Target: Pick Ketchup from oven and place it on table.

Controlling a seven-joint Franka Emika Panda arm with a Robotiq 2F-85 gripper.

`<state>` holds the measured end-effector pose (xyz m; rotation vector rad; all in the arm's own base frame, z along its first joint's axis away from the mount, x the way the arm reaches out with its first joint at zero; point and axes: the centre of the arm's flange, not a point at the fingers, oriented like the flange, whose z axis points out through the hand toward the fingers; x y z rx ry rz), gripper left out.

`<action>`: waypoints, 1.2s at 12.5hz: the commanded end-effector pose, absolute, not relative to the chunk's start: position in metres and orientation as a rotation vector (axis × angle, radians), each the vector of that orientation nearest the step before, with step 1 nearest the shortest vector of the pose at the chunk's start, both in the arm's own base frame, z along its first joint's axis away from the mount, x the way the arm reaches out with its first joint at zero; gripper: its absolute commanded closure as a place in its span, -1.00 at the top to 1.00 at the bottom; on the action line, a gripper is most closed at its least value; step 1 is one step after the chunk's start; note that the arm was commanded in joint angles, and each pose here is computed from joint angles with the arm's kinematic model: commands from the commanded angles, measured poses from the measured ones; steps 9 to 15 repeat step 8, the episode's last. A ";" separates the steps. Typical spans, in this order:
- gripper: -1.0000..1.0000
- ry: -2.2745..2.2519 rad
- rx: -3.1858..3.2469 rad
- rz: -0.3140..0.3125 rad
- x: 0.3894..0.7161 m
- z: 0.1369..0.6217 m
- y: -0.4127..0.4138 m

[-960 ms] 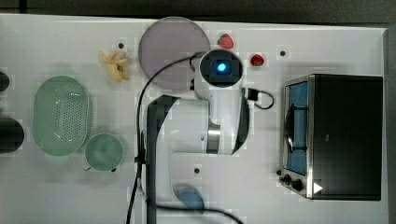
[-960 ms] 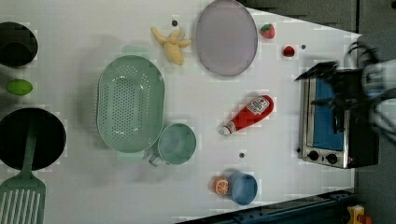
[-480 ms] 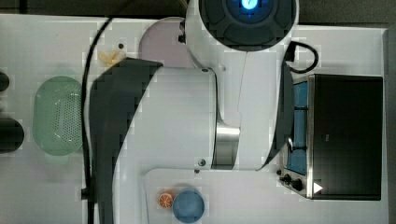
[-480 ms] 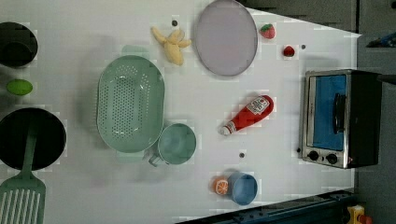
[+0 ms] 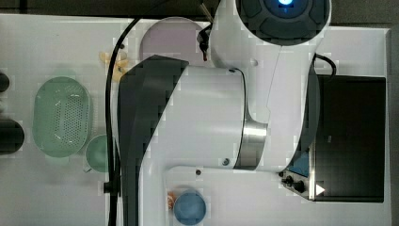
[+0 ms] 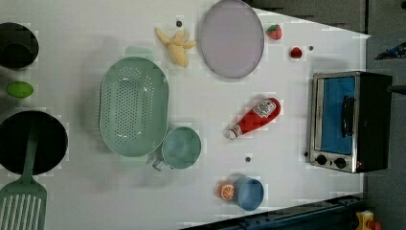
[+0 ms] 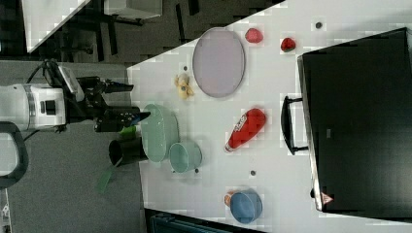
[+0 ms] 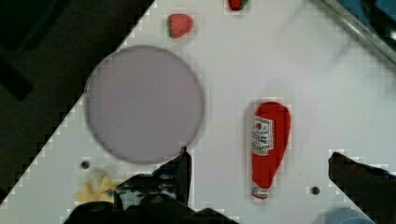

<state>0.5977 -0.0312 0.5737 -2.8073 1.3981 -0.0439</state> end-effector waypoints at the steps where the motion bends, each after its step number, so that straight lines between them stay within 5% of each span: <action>1: 1.00 1.439 -2.763 -0.059 0.599 0.577 -0.033; 15: 1.00 1.442 -2.768 -0.044 0.601 0.570 -0.033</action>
